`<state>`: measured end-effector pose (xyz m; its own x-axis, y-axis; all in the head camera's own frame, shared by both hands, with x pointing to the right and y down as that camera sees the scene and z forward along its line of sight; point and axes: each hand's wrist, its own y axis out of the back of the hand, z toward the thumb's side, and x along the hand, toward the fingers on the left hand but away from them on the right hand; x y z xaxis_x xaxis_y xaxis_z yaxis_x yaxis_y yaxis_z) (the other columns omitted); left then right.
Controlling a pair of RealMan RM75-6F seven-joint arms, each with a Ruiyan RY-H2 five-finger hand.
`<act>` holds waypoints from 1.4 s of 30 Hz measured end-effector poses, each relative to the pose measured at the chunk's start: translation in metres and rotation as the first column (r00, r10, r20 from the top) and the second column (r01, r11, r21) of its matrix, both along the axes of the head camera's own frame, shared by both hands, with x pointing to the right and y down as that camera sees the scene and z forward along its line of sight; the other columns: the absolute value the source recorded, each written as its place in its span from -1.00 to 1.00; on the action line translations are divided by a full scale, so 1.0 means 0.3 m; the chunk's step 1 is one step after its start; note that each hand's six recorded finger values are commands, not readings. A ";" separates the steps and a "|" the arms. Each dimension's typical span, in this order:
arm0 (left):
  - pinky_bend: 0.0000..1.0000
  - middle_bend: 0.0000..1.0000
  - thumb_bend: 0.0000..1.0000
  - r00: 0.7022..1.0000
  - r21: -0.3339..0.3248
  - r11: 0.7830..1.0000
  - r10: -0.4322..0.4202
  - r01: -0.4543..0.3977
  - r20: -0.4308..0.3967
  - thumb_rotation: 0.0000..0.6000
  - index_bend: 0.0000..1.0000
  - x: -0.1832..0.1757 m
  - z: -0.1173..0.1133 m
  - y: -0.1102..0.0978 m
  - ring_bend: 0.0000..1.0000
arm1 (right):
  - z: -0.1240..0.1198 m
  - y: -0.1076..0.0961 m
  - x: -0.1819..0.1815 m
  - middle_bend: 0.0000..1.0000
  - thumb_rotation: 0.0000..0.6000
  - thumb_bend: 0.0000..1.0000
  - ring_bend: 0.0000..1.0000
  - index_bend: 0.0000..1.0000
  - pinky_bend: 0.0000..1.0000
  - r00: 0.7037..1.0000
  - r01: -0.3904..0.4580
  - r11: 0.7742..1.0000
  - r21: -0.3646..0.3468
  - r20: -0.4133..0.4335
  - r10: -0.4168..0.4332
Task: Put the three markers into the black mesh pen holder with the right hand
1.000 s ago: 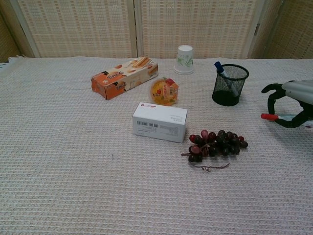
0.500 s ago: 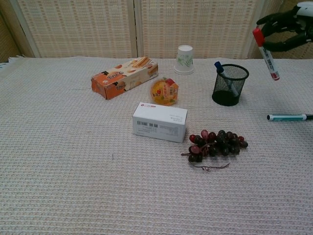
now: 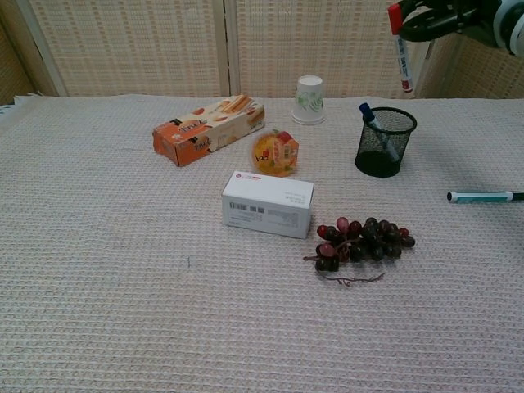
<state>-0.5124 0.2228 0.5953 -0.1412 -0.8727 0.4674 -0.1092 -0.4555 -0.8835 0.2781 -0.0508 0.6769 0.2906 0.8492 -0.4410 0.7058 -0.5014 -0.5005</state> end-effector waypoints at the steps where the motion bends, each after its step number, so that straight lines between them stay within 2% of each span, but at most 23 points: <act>1: -0.89 -1.00 0.22 1.000 0.000 1.000 -0.003 0.003 0.000 1.00 -0.67 -0.003 0.001 0.000 -1.00 | 0.020 -0.003 -0.013 -0.85 1.00 -0.20 -0.65 0.20 -0.89 1.000 0.003 1.000 -0.009 -0.001 -0.003; 13: -0.89 -1.00 0.22 1.000 -0.007 1.000 -0.010 0.010 0.000 1.00 -0.68 -0.012 0.007 -0.004 -1.00 | 0.147 0.018 -0.063 -0.84 1.00 -0.20 -0.65 0.19 -0.89 0.998 0.044 0.996 -0.078 -0.038 -0.047; 15: -0.89 -1.00 0.22 1.000 -0.007 1.000 -0.009 0.009 0.000 1.00 -0.68 -0.011 0.007 -0.003 -1.00 | 0.156 0.020 -0.052 -0.85 1.00 -0.20 -0.66 0.08 -0.92 0.997 0.049 0.996 -0.081 -0.062 -0.054; 17: -0.89 -1.00 0.22 1.000 -0.008 1.000 -0.008 0.008 0.002 1.00 -0.68 -0.011 0.007 0.000 -1.00 | 0.169 0.026 -0.040 -0.85 1.00 -0.20 -0.71 -0.10 -0.97 0.993 0.057 0.994 -0.089 -0.098 -0.065; 19: -0.89 -1.00 0.22 1.000 -0.010 1.000 -0.007 0.007 0.002 1.00 -0.68 -0.011 0.009 0.001 -1.00 | 0.185 0.034 -0.025 -0.85 1.00 -0.28 -0.75 -0.29 -1.00 0.987 0.063 0.992 -0.105 -0.139 -0.077; 24: -0.89 -1.00 0.22 1.000 -0.012 1.000 -0.005 0.005 0.004 1.00 -0.68 -0.008 0.011 0.000 -1.00 | 0.196 0.043 0.008 -0.85 1.00 -0.48 -0.81 -0.54 -1.00 0.971 0.078 0.990 -0.121 -0.214 -0.102; 30: -0.89 -1.00 0.22 1.000 -0.010 1.000 -0.003 0.003 0.005 1.00 -0.68 -0.006 0.010 0.002 -1.00 | 0.169 0.056 0.026 -0.87 1.00 -0.52 -0.83 -0.63 -1.00 0.961 0.105 0.988 -0.116 -0.244 -0.131; 33: -0.89 -1.00 0.22 1.000 -0.009 1.000 0.001 -0.001 0.005 1.00 -0.68 -0.004 0.010 0.002 -1.00 | 0.128 0.072 0.018 -0.87 1.00 -0.51 -0.83 -0.63 -1.00 0.963 0.135 0.988 -0.079 -0.225 -0.149; 36: -0.89 -1.00 0.22 1.000 -0.007 1.000 0.000 0.001 0.003 1.00 -0.68 -0.003 0.008 0.001 -1.00 | 0.057 0.109 0.013 -0.87 1.00 -0.51 -0.83 -0.59 -1.00 0.959 0.186 0.983 -0.004 -0.215 -0.183; 39: -0.89 -1.00 0.22 1.000 -0.006 1.000 0.000 0.000 0.000 1.00 -0.68 -0.002 0.007 0.000 -1.00 | -0.015 0.181 0.030 -0.87 1.00 -0.52 -0.83 -0.52 -1.00 0.939 0.250 0.966 0.065 -0.261 -0.225; 42: -0.89 -1.00 0.22 1.000 -0.003 1.000 0.005 -0.005 -0.003 1.00 -0.68 0.003 0.004 -0.001 -1.00 | -0.065 0.276 0.084 -0.87 1.00 -0.53 -0.83 -0.47 -1.00 0.887 0.318 0.945 0.083 -0.378 -0.265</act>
<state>-0.5116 0.2224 0.5966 -0.1353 -0.8720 0.4704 -0.1095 -0.4587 -0.8818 0.3034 0.0321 0.6575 0.3796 0.8104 -0.4463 0.2989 -0.5639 -0.7698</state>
